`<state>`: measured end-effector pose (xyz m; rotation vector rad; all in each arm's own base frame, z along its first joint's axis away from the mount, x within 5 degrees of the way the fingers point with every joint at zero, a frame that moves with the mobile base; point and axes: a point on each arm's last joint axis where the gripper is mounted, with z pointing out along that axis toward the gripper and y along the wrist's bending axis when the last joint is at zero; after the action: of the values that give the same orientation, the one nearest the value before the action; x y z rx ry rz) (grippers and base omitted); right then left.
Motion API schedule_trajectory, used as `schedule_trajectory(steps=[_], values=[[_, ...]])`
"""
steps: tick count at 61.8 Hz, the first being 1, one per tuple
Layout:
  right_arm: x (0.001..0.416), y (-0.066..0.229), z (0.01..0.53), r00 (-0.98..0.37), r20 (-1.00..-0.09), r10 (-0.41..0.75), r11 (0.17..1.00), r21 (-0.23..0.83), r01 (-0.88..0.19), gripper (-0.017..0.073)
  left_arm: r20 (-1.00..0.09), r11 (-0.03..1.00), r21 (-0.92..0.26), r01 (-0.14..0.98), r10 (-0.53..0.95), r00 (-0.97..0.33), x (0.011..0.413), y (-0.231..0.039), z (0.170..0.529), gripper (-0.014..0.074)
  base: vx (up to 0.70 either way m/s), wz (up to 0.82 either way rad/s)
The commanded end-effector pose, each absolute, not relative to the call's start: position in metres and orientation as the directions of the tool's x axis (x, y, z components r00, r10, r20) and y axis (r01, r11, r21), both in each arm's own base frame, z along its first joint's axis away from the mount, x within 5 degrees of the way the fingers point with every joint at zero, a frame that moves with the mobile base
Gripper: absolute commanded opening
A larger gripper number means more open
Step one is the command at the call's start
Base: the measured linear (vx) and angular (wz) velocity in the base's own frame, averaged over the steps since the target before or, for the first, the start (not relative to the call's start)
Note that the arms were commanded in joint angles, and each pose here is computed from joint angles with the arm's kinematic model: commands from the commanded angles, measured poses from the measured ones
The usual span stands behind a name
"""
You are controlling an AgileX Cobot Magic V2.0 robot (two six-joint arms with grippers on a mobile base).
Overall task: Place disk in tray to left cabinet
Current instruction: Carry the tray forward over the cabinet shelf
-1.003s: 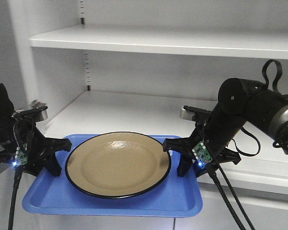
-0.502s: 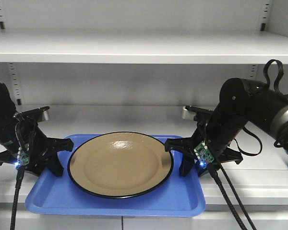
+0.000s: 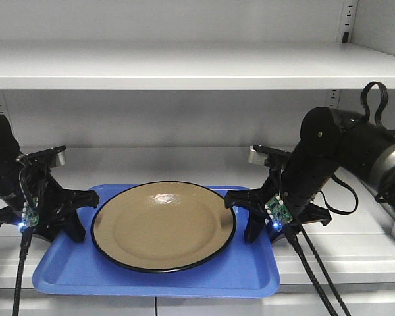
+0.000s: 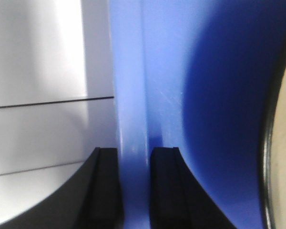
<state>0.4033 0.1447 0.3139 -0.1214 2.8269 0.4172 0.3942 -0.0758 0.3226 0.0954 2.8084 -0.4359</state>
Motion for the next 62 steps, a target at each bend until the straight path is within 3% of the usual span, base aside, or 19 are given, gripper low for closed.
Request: schedule_trajectory(steps=[1,36,62], values=[[0.389,0.143,0.354,-0.927,-0.374,-0.035,0.939,0.306,-0.159,-0.0001,-0.392,0.935,-0.324,0.142,0.003,-0.920,0.383,-0.079,0.358,0.0000,0.00,0.00],[0.389,0.143,0.354,-0.926,-0.376,-0.034,0.938,0.307,-0.159,-0.0001,-0.393,0.935,-0.325,0.142,0.003,-0.920,0.384,-0.079,0.358,0.0000,0.00,0.00],[0.414,0.147,0.358,-0.819,-0.572,0.050,0.928,0.331,-0.174,-0.0001,-0.557,0.934,-0.330,0.135,-0.077,-0.827,0.409,-0.080,0.356,0.0000,0.00,0.00]])
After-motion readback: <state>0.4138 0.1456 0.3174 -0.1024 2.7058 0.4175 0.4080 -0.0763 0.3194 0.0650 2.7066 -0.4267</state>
